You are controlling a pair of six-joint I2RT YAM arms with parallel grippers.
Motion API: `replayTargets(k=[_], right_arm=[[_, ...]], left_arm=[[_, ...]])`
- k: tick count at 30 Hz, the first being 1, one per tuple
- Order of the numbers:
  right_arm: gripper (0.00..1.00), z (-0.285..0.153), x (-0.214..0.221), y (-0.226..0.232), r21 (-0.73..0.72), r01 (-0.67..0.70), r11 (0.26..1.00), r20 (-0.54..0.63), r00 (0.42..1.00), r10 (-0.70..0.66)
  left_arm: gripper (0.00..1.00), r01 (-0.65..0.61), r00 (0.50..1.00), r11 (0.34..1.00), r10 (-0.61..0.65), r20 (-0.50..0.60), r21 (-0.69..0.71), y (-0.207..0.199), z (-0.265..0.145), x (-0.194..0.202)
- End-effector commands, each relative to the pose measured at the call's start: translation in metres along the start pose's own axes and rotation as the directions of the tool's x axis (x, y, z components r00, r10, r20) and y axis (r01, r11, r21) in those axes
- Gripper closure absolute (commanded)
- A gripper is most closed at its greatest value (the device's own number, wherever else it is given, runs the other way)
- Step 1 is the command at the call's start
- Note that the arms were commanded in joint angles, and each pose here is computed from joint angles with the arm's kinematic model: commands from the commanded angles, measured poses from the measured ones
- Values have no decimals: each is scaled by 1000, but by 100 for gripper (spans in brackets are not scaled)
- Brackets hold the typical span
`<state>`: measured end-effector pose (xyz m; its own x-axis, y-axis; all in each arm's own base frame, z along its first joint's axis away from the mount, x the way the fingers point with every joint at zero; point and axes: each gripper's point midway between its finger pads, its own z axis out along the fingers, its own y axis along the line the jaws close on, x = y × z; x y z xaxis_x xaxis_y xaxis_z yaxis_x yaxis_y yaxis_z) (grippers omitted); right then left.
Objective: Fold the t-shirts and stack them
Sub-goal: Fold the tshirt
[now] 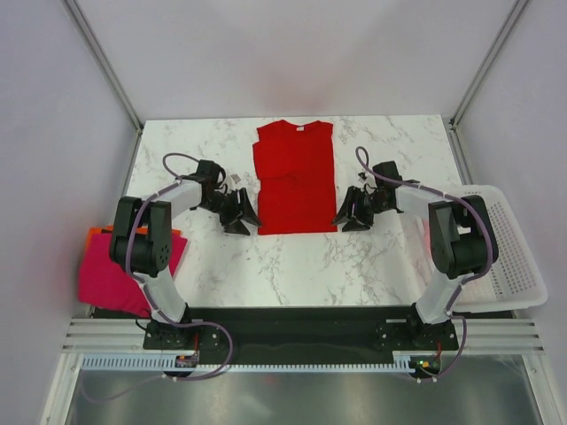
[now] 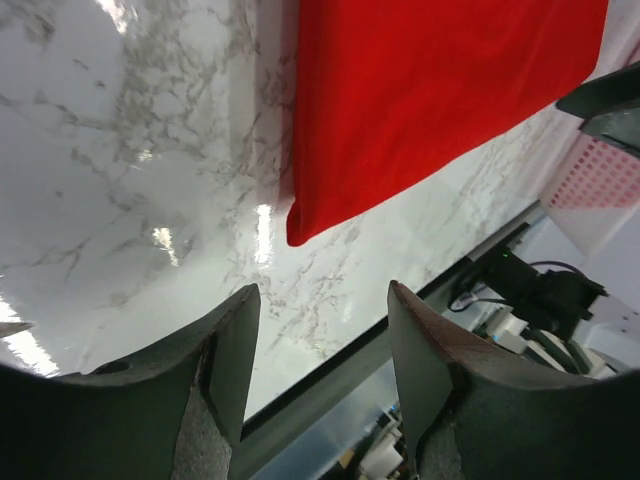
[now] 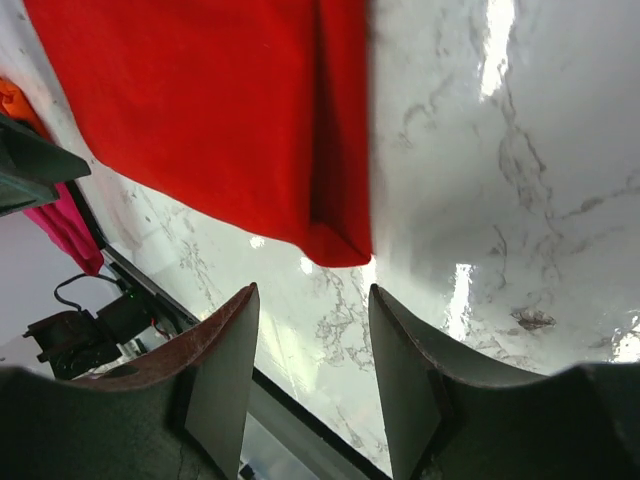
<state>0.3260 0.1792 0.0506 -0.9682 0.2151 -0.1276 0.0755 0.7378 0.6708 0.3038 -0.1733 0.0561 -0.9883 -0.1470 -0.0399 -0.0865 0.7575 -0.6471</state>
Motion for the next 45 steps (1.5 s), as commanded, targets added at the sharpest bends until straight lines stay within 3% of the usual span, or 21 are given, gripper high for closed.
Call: replayTargets(k=[1,14,22,30,37,41,44,45], right_arm=[[44,4,5,5,-45,-30,999,-14,999,29],[47,22,5,-10,-19,-97,995,-27,995,96],[47,28,6,-16,-11,-120,993,-35,992,120],[50,35,8,-24,17,-161,987,-41,986,162],[55,36,14,-29,29,-185,982,-51,981,187],[67,38,16,-31,24,-203,979,-52,978,204],[86,39,18,-29,5,-206,979,-57,977,206],[98,39,17,-28,0,-204,979,-53,978,204]], left_arm=[[39,47,999,985,-44,-22,169,-32,0,-5],[44,84,996,989,-78,-53,121,-17,19,-16],[41,72,996,995,-68,-58,68,-7,20,-12],[47,55,995,998,-52,-89,33,-3,35,-14],[61,51,990,999,-48,-129,17,-3,44,-7],[71,50,989,999,-51,-141,-7,2,47,-1],[89,44,990,999,-45,-131,-8,-1,45,-4],[93,39,991,999,-40,-126,-7,-2,45,-5]])
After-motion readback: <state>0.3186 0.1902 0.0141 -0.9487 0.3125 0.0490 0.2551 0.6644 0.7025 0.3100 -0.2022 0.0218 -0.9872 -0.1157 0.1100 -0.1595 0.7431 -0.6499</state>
